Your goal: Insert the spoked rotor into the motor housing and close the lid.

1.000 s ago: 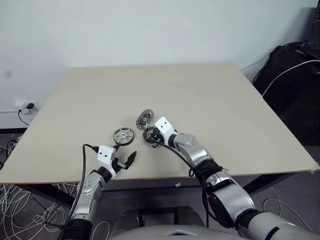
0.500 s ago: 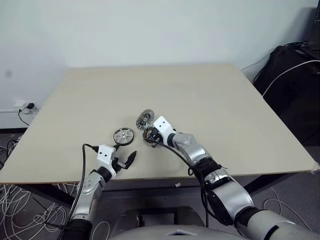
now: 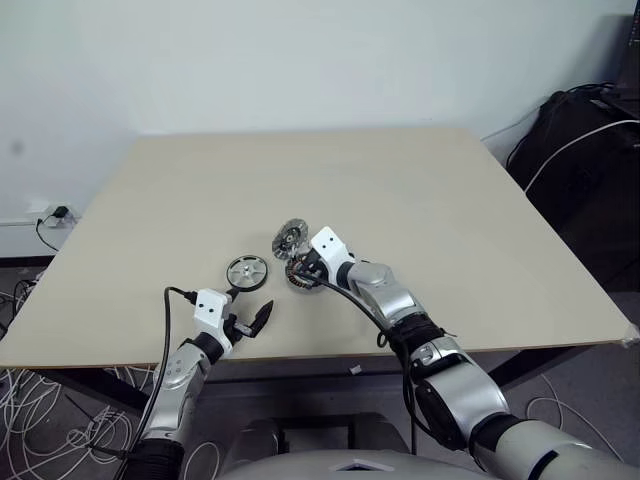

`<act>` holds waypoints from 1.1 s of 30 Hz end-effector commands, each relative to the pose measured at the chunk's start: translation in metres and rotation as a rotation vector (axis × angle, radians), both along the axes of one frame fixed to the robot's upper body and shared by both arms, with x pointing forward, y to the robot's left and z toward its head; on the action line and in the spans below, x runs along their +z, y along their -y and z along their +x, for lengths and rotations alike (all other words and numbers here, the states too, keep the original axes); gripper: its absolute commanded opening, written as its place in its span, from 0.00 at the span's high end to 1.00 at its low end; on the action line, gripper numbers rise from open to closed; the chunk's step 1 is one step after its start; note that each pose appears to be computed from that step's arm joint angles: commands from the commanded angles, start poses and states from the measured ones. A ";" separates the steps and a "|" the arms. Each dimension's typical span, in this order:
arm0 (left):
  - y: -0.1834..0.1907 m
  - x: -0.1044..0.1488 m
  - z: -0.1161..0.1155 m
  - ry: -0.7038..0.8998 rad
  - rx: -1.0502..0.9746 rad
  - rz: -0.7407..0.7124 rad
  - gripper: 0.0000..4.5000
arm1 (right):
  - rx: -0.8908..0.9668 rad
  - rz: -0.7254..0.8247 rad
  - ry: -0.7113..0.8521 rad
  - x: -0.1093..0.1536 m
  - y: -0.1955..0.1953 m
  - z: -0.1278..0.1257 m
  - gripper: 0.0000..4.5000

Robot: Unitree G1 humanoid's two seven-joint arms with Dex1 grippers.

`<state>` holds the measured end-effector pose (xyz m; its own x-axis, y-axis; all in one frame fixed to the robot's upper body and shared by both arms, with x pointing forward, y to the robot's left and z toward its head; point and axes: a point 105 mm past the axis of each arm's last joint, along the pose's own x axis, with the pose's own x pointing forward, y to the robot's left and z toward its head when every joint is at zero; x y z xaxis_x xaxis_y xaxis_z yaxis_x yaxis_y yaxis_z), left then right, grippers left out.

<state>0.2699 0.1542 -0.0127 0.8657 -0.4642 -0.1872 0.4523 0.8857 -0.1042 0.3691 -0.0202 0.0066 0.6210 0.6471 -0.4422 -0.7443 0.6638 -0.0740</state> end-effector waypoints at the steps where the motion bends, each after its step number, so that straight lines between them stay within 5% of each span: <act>1: -0.001 0.015 0.005 0.058 0.001 0.002 0.00 | 0.002 0.000 0.023 0.006 -0.002 0.005 0.99; 7: -0.015 0.019 0.007 0.060 0.105 -0.033 0.00 | -0.013 0.018 0.027 0.006 0.005 0.005 0.99; 16: -0.031 0.018 -0.012 -0.051 0.157 -0.133 0.00 | -0.011 0.236 0.138 0.068 0.019 -0.010 0.99; 33: -0.031 0.025 0.014 -0.325 0.311 -0.620 0.00 | -0.052 0.244 0.163 0.088 0.024 -0.019 0.99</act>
